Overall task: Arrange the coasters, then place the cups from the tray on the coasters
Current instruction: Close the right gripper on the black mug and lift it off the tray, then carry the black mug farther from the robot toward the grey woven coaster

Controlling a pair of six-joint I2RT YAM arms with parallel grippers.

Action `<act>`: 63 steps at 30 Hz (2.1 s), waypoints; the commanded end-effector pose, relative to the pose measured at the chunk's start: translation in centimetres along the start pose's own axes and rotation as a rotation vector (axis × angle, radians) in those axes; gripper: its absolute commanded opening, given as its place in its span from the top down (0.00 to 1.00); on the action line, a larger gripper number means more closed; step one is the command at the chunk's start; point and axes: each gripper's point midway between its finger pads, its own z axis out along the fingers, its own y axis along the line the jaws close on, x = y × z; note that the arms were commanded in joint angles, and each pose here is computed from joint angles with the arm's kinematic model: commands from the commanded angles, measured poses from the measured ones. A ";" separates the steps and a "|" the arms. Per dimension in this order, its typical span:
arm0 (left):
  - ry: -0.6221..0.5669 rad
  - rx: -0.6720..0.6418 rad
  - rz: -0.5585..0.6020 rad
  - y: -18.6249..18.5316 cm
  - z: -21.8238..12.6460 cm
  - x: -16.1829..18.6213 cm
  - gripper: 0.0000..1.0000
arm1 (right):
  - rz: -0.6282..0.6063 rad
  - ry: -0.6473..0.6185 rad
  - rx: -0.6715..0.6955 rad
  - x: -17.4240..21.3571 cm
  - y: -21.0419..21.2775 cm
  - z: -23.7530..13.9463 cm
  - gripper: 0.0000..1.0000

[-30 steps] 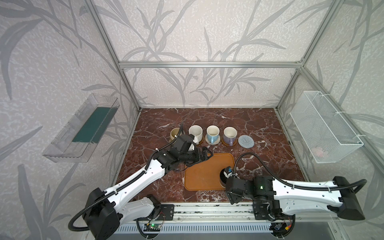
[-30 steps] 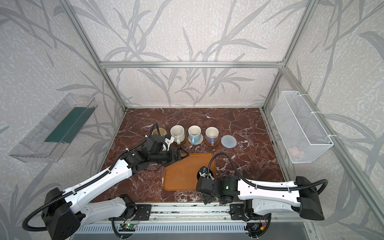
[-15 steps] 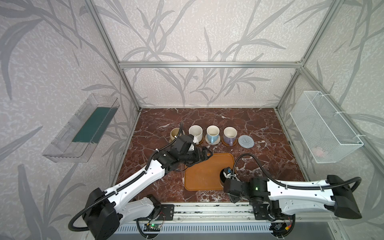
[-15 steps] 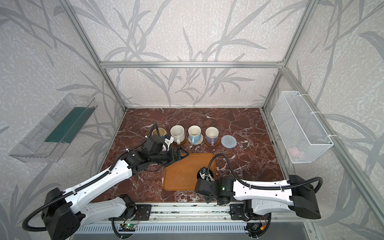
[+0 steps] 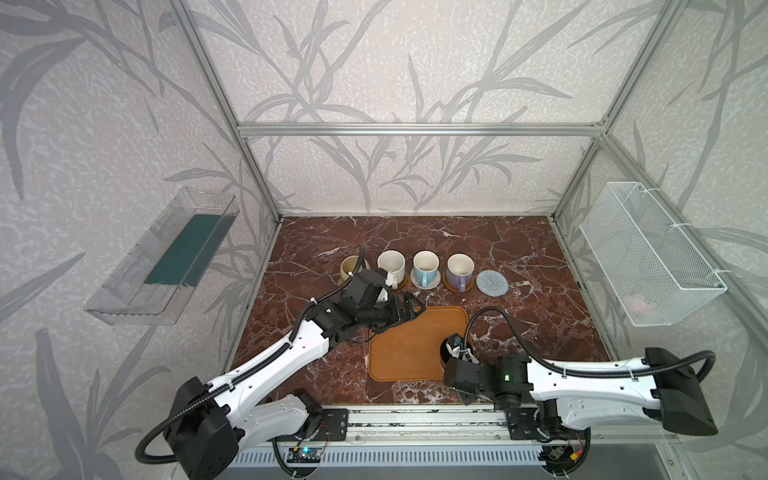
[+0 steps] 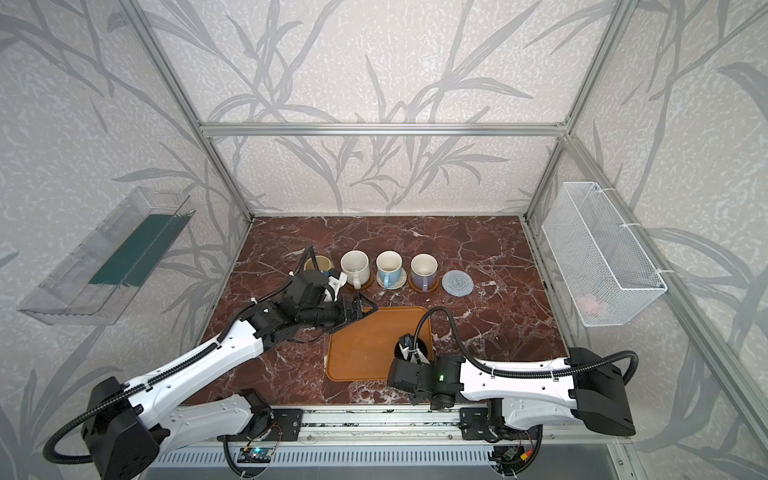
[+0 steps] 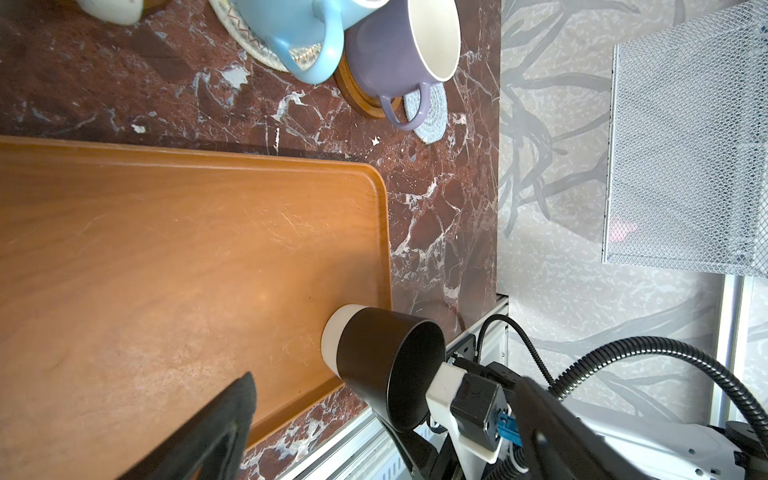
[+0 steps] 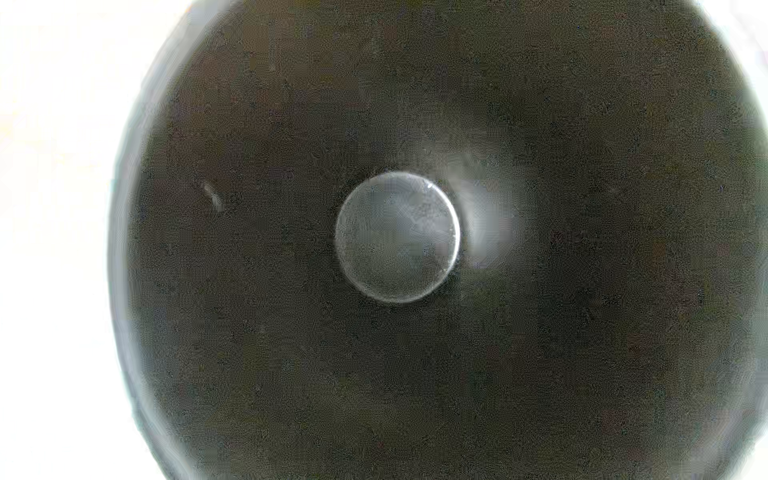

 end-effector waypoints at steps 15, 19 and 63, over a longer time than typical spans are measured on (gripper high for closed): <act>-0.025 0.017 0.023 -0.7 -0.4 -0.3 0.02 | 0.030 -0.085 0.016 -1.3 -1.0 -1.5 0.83; -0.023 0.016 0.024 -0.7 -0.4 -0.3 0.02 | 0.031 -0.105 0.019 -2.0 -1.0 -2.4 0.87; -0.079 0.180 0.190 -12.7 0.1 -7.2 0.01 | 0.267 -0.355 0.040 -19.4 -16.3 -10.2 1.00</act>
